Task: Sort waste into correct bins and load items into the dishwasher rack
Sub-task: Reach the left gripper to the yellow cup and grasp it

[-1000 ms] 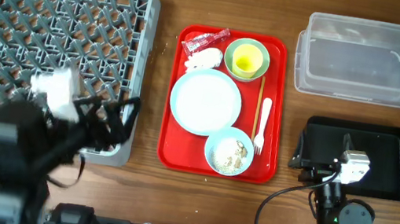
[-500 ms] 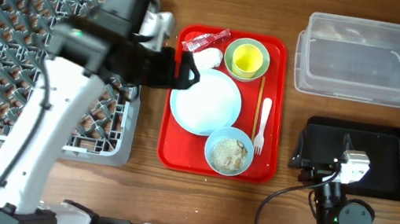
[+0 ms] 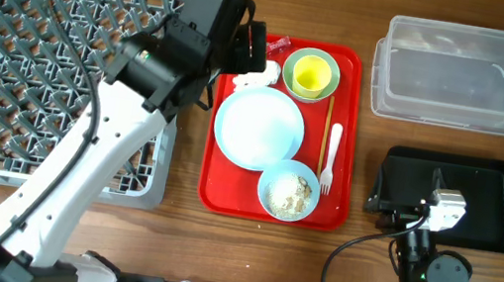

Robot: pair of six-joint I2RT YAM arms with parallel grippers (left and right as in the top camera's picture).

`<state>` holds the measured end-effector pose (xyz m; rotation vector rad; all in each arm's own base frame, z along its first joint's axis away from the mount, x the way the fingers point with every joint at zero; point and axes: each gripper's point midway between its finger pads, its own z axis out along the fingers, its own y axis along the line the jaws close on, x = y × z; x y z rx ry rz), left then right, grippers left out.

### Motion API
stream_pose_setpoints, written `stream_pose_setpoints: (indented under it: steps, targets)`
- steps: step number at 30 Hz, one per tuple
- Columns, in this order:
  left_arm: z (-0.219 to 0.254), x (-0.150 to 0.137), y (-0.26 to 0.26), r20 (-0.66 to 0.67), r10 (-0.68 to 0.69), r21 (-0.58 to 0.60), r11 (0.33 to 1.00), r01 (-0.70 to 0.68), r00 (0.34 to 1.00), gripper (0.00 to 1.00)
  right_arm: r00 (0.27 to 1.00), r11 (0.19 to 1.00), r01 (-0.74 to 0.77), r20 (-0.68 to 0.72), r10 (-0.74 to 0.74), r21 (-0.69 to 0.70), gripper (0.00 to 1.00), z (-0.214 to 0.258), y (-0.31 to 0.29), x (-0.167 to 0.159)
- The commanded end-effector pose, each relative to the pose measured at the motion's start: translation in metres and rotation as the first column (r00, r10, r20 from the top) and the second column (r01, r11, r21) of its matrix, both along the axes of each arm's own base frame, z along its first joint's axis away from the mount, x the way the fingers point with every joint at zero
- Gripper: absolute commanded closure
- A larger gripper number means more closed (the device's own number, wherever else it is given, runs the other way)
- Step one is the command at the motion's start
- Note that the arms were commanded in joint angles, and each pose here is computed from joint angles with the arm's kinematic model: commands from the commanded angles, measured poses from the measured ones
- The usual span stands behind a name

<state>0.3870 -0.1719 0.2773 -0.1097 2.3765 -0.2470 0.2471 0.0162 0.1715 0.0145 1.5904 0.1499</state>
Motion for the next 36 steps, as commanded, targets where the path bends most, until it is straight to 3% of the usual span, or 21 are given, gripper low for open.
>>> stream_pose_setpoints:
  steps: [1, 3, 4, 12, 18, 22, 23, 27, 36]
  targets:
    - [-0.016, 0.0, -0.039, -0.066, -0.137, -0.109, 0.986, 0.13, 0.988, 0.05, 1.0, 1.0, 0.006, 0.005, -0.006, 0.003, 0.0, 0.001, -0.001, 0.0]
    - [-0.021, 0.003, -0.063, -0.048, -0.271, -0.119, 0.957, 0.264, 0.961, 0.21, 1.0, 1.0, 0.006, 0.006, -0.006, 0.003, 0.0, 0.001, -0.001, 0.0]
    - [-0.026, 0.01, -0.075, -0.023, -0.313, -0.099, 0.946, 0.309, 0.95, 0.23, 1.0, 1.0, 0.006, 0.006, -0.006, 0.003, 0.0, 0.001, -0.001, 0.0]
    - [-0.082, 0.028, -0.131, -0.026, -0.426, -0.026, 0.905, 0.426, 0.904, 0.15, 1.0, 1.0, 0.006, 0.006, -0.006, 0.003, 0.0, 0.001, -0.001, 0.0]
    - [-0.087, 0.042, -0.122, 0.037, -0.312, 0.184, 0.936, 0.3, 0.949, 0.18, 1.0, 1.0, 0.006, 0.006, -0.006, 0.003, 0.0, 0.001, -0.001, 0.0]
    - [-0.076, 0.04, -0.138, 0.091, -0.33, 0.18, 0.933, 0.31, 0.94, 0.19, 1.0, 1.0, 0.006, 0.006, -0.006, 0.003, 0.0, 0.001, -0.001, 0.0]
    - [-0.074, 0.037, -0.151, 0.106, -0.383, 0.174, 0.916, 0.362, 0.918, 0.2, 1.0, 1.0, 0.006, 0.006, -0.006, 0.003, 0.0, 0.001, -0.001, 0.0]
    - [-0.089, 0.032, -0.184, 0.11, -0.576, 0.262, 0.803, 0.535, 0.81, 0.09, 1.0, 1.0, 0.006, 0.006, -0.006, 0.003, 0.0, 0.001, -0.001, 0.0]
    - [-0.15, 0.045, -0.192, 0.037, -0.58, 0.279, 0.788, 0.549, 0.814, 0.18, 1.0, 1.0, 0.006, 0.006, -0.006, 0.003, 0.0, 0.001, -0.001, 0.0]
